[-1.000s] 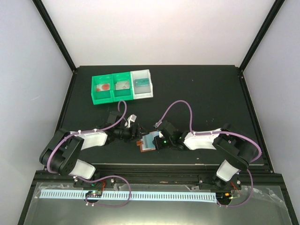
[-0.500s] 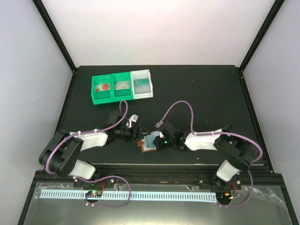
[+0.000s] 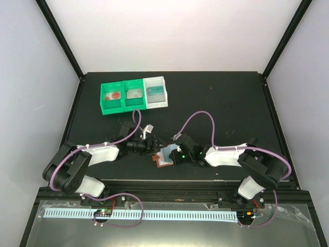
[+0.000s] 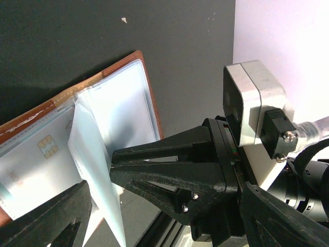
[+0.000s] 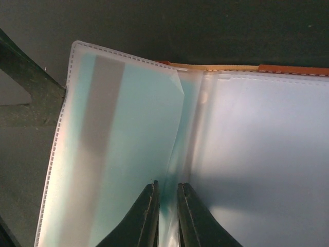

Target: Take the credit cards out of the card holder

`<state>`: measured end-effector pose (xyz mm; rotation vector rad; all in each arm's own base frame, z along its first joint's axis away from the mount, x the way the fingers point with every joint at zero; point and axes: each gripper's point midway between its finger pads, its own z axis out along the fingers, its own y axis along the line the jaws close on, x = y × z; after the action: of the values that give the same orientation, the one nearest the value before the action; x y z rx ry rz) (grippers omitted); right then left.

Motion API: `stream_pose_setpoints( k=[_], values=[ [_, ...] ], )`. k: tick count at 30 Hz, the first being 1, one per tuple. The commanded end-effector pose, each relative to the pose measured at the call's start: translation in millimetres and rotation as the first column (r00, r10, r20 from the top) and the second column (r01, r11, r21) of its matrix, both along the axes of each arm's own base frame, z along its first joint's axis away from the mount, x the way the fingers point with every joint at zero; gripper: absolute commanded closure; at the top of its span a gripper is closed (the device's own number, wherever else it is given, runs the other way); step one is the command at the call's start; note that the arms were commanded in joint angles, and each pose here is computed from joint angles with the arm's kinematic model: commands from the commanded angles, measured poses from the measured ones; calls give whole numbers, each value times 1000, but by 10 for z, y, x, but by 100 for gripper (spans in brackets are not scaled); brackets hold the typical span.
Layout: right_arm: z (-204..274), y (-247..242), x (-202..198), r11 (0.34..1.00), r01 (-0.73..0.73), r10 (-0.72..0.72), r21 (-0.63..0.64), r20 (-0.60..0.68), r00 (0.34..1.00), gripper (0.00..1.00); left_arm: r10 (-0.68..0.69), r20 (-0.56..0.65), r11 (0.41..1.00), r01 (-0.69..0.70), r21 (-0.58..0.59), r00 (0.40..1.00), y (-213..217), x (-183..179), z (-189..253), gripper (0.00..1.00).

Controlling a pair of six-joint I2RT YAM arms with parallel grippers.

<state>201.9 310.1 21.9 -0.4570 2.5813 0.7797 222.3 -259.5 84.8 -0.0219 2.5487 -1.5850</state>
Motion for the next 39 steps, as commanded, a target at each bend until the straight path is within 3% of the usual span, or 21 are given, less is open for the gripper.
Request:
stream_pose_setpoints(
  k=[1,21,33,39],
  values=[
    [90,-66,81,999,45,-46,16,44,998,89,-23,53,998,27,-62,998,-115,53,205,19],
    [278,-297,193,992,128,-126,-3,138,982,82,-50,51,994,55,-93,997,-298,31,225,19],
    [45,-782,299,970,218,-207,-107,106,973,59,-70,54,992,75,-98,996,-390,26,247,19],
    [-60,-879,286,970,213,-206,-118,71,976,56,-72,54,992,77,-101,996,-408,21,251,19]
  ],
)
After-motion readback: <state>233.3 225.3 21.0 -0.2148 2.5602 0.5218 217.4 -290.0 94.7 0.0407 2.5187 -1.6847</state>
